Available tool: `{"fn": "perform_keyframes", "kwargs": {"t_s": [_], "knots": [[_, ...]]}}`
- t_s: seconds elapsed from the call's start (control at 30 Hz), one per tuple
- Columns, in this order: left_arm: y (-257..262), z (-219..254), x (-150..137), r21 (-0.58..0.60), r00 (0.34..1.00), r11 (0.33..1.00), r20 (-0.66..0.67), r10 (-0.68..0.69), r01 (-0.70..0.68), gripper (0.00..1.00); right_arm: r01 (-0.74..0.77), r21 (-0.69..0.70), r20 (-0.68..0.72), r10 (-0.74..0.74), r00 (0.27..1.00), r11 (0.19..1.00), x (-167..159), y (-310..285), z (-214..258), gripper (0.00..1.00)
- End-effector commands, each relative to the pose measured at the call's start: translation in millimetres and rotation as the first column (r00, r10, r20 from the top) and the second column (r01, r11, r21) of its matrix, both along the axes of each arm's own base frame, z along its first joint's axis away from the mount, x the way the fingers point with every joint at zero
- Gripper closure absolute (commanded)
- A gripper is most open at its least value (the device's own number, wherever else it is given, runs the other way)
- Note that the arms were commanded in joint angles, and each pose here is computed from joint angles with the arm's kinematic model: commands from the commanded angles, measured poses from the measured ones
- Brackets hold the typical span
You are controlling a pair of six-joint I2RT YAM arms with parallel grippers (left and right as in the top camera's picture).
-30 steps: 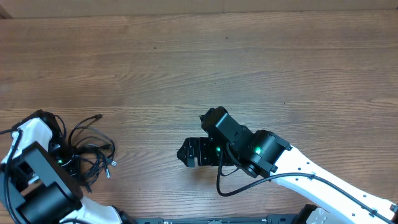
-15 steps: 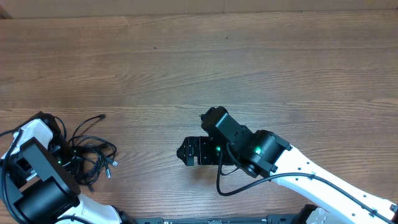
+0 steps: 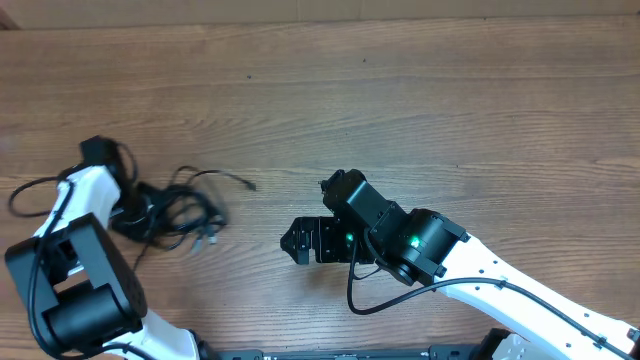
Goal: Untangle cables
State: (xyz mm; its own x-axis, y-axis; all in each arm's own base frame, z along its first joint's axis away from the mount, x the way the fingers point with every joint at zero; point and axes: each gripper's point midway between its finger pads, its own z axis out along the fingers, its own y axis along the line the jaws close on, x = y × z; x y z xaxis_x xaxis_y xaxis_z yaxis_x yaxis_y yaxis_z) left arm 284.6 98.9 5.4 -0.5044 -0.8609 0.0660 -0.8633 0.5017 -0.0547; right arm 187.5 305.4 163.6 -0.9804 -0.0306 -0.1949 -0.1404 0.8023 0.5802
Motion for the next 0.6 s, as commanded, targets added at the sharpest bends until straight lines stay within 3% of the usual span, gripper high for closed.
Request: {"fn": "perform_keyframes", "kwargs": {"t_s": [0.0,0.17,0.33,0.47,0.53,0.57], "knots": [[-34.0,28.6,24.0,-0.139,0.991,0.985,0.1,-0.092,0.106,0.95,0.002,-0.008,0.009,-0.002,1.0,1.0,0.2,-0.3,-0.5,0.02],[-27.6,85.4,39.2,-0.059,0.954,0.975,0.23,-0.195,0.213,0.87,0.009,-0.012,0.017,-0.009,1.0,1.0,2.2,-1.1,-0.7,0.01],[-15.4,110.9,53.1,0.104,0.871,0.928,0.322,-0.371,0.357,0.28,0.014,-0.012,0.026,-0.014,1.0,1.0,4.1,-1.0,-0.2,0.0],[-4.4,103.8,51.7,0.144,0.887,0.928,0.277,-0.37,0.343,0.22,0.018,-0.012,0.033,-0.018,0.999,1.0,5.7,-0.9,0.2,0.0],[-0.5,97.0,47.4,0.149,0.899,0.928,0.236,-0.369,0.341,0.0,0.019,-0.011,0.034,-0.018,0.999,1.0,5.9,-0.9,0.3,0.0],[0.9,93.3,46.5,0.149,0.903,0.928,0.222,-0.368,0.342,0.0,0.019,-0.011,0.034,-0.018,0.999,1.0,6.0,-0.8,0.4,0.0]]}}
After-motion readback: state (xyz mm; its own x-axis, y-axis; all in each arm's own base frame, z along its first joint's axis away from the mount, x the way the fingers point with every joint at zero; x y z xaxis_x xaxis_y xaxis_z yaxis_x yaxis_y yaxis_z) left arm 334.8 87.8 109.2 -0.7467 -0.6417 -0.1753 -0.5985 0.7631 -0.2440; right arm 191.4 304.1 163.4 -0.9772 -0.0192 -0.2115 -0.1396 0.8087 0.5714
